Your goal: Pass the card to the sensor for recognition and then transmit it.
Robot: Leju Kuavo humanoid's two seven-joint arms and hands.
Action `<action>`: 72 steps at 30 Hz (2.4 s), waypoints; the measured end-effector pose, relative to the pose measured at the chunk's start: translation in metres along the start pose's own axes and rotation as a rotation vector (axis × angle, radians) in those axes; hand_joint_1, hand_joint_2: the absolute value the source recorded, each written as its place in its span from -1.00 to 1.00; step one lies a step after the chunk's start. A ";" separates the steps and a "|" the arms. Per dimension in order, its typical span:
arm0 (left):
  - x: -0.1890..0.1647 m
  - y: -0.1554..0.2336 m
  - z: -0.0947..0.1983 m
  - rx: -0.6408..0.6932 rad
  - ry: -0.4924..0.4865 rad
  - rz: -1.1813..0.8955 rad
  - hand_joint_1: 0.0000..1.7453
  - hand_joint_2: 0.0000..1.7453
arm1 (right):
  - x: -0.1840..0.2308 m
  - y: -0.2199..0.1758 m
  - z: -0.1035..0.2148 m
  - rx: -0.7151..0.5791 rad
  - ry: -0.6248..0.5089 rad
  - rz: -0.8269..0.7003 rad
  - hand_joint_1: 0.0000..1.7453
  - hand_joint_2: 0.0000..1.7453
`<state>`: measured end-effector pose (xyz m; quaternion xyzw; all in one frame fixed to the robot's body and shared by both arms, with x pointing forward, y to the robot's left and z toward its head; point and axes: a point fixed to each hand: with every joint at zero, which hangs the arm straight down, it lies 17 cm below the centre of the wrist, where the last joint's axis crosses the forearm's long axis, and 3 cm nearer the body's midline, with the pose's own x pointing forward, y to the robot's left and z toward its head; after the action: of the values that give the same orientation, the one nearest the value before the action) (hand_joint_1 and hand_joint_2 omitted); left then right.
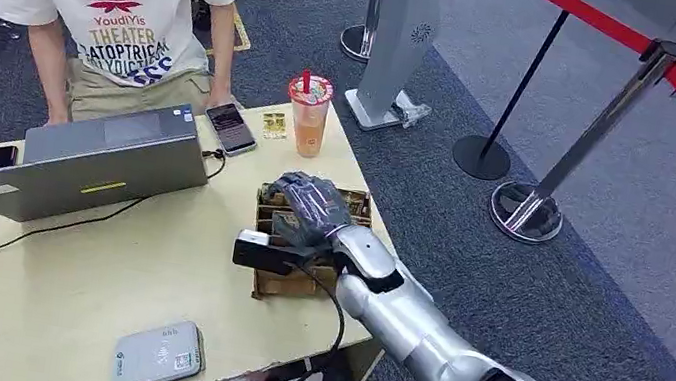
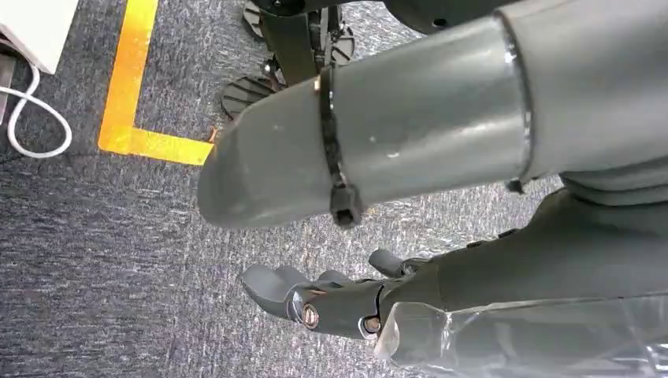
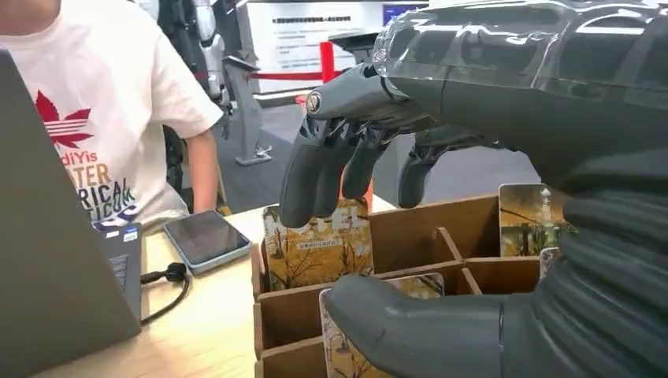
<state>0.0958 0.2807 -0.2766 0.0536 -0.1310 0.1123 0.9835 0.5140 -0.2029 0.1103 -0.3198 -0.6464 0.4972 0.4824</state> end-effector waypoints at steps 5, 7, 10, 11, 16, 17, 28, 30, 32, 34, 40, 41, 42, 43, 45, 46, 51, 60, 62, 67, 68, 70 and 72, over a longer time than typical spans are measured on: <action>0.000 0.000 0.000 0.001 0.000 0.000 -1.00 -1.00 | -0.003 -0.001 0.000 0.002 0.001 0.009 0.02 1.00; 0.000 0.000 0.000 0.001 0.000 0.000 -1.00 -1.00 | -0.004 -0.001 0.001 0.003 0.002 0.014 0.00 1.00; 0.000 0.000 0.000 0.000 -0.001 -0.003 -1.00 -1.00 | -0.006 -0.002 0.002 0.003 0.004 0.020 0.02 1.00; 0.000 0.000 0.000 0.000 -0.001 -0.003 -1.00 -1.00 | -0.007 -0.002 0.002 0.004 0.006 0.022 0.00 1.00; 0.000 0.000 0.000 0.000 -0.001 -0.003 -1.00 -1.00 | -0.008 0.001 0.004 0.016 0.005 0.027 0.06 1.00; 0.000 0.000 0.000 0.000 -0.001 -0.003 -1.00 -1.00 | -0.008 0.001 0.004 0.016 0.005 0.027 0.04 1.00; 0.000 0.000 0.000 0.000 -0.001 -0.003 -1.00 -1.00 | -0.012 0.007 0.007 0.042 0.010 0.036 -0.02 1.00; 0.000 0.000 0.000 0.000 -0.001 -0.003 -1.00 -1.00 | -0.013 0.007 0.007 0.045 0.011 0.038 -0.02 1.00; 0.000 0.000 0.000 -0.001 -0.001 -0.006 -1.00 -1.00 | -0.014 0.008 0.008 0.050 0.013 0.039 -0.04 1.00; 0.000 0.000 0.000 -0.001 -0.002 -0.006 -1.00 -1.00 | -0.015 0.009 0.008 0.053 0.015 0.046 -0.06 1.00; 0.000 0.000 0.000 -0.002 -0.002 -0.012 -1.00 -1.00 | -0.019 0.012 0.011 0.070 0.021 0.054 0.08 1.00; 0.000 0.000 0.000 -0.002 -0.002 -0.012 -1.00 -1.00 | -0.019 0.013 0.011 0.071 0.021 0.054 0.04 1.00; 0.000 0.000 0.000 -0.002 -0.002 -0.013 -1.00 -1.00 | -0.019 0.013 0.011 0.073 0.021 0.055 0.06 1.00; 0.000 0.000 0.000 -0.002 -0.002 -0.013 -1.00 -1.00 | -0.020 0.013 0.011 0.075 0.022 0.055 0.04 1.00; 0.000 0.000 0.000 -0.003 -0.002 -0.013 -1.00 -1.00 | -0.020 0.014 0.012 0.078 0.022 0.056 0.04 1.00; 0.000 0.000 0.000 -0.003 -0.002 -0.013 -1.00 -1.00 | -0.020 0.014 0.012 0.080 0.022 0.056 0.02 1.00; 0.000 0.000 0.000 -0.004 -0.002 -0.014 -1.00 -1.00 | -0.022 0.016 0.013 0.089 0.024 0.061 0.02 1.00; 0.001 0.004 -0.001 0.001 -0.003 -0.014 -1.00 -1.00 | -0.022 0.020 0.015 0.107 0.022 0.067 0.08 1.00; 0.001 0.004 -0.001 0.001 -0.004 -0.014 -1.00 -1.00 | -0.022 0.020 0.014 0.109 0.023 0.068 0.00 1.00; 0.002 0.005 -0.001 0.001 -0.004 -0.013 -1.00 -1.00 | -0.022 0.024 0.015 0.122 0.024 0.069 -0.04 1.00; 0.002 0.005 -0.001 0.002 -0.004 -0.013 -1.00 -1.00 | -0.022 0.024 0.016 0.124 0.024 0.070 0.00 1.00; 0.002 0.005 -0.001 0.002 -0.004 -0.013 -1.00 -1.00 | -0.022 0.024 0.016 0.126 0.023 0.072 0.00 1.00; 0.002 0.005 -0.001 0.001 -0.004 -0.013 -1.00 -1.00 | -0.022 0.025 0.016 0.127 0.023 0.073 0.04 1.00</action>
<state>0.0963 0.2862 -0.2765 0.0554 -0.1327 0.1059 0.9839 0.5044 -0.2205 0.0795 -0.3173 -0.5960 0.5507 0.4907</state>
